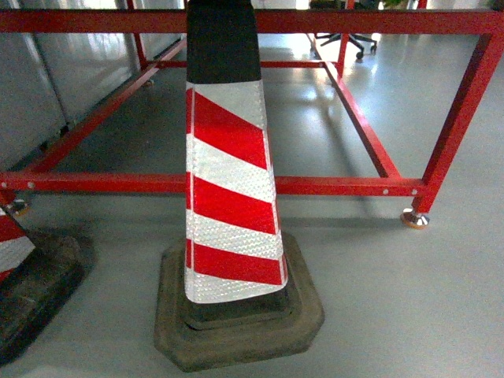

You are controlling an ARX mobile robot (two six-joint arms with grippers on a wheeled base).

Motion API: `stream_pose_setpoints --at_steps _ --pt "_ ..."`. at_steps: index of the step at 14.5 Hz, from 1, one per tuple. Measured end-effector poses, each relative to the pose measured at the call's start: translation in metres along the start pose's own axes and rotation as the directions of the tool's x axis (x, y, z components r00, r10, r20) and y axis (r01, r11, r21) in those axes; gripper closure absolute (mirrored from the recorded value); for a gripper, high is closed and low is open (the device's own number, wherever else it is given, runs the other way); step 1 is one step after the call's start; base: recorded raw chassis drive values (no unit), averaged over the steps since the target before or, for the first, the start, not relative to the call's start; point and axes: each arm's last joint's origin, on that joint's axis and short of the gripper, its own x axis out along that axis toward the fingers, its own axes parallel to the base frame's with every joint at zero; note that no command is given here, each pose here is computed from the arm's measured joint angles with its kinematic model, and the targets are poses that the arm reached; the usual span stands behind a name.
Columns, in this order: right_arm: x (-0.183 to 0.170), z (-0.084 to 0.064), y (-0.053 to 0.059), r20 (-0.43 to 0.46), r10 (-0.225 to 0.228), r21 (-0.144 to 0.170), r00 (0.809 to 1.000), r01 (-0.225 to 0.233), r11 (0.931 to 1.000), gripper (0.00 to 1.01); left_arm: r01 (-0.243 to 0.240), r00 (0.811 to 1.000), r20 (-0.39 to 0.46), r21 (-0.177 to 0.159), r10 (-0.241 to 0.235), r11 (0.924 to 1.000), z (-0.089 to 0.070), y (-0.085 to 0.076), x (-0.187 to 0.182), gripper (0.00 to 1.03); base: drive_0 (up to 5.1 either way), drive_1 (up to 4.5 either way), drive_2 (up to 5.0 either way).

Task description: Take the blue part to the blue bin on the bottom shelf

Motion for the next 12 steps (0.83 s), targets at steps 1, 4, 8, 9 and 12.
stream_pose_setpoints --at_steps 1,4,8,9,12 --pt "0.0 0.0 0.0 0.0 0.0 0.0 1.0 0.0 1.0 0.03 0.0 1.0 0.0 0.0 0.0 1.0 0.0 0.0 0.0 0.05 0.0 0.0 0.0" --pt "0.0 0.0 0.0 0.0 0.0 0.0 1.0 0.0 1.0 0.03 0.0 1.0 0.0 0.0 0.0 1.0 0.0 0.0 0.0 0.05 0.0 0.0 0.0" --pt "0.0 -0.0002 0.0 -0.002 0.001 0.0 1.0 -0.001 1.0 0.03 0.0 1.0 -0.005 0.0 0.0 1.0 -0.0004 0.0 0.0 0.05 0.0 0.0 0.0" --pt "0.0 -0.0001 0.0 -0.002 0.001 0.0 1.0 -0.001 1.0 0.03 -0.001 1.0 -0.003 0.001 0.001 1.0 -0.0003 0.0 0.0 0.05 0.0 0.0 0.0" --pt "0.0 0.0001 0.0 0.001 0.001 -0.001 1.0 -0.001 1.0 0.03 0.0 1.0 -0.002 0.001 0.0 1.0 -0.0002 0.0 0.0 0.05 0.0 0.0 0.0"
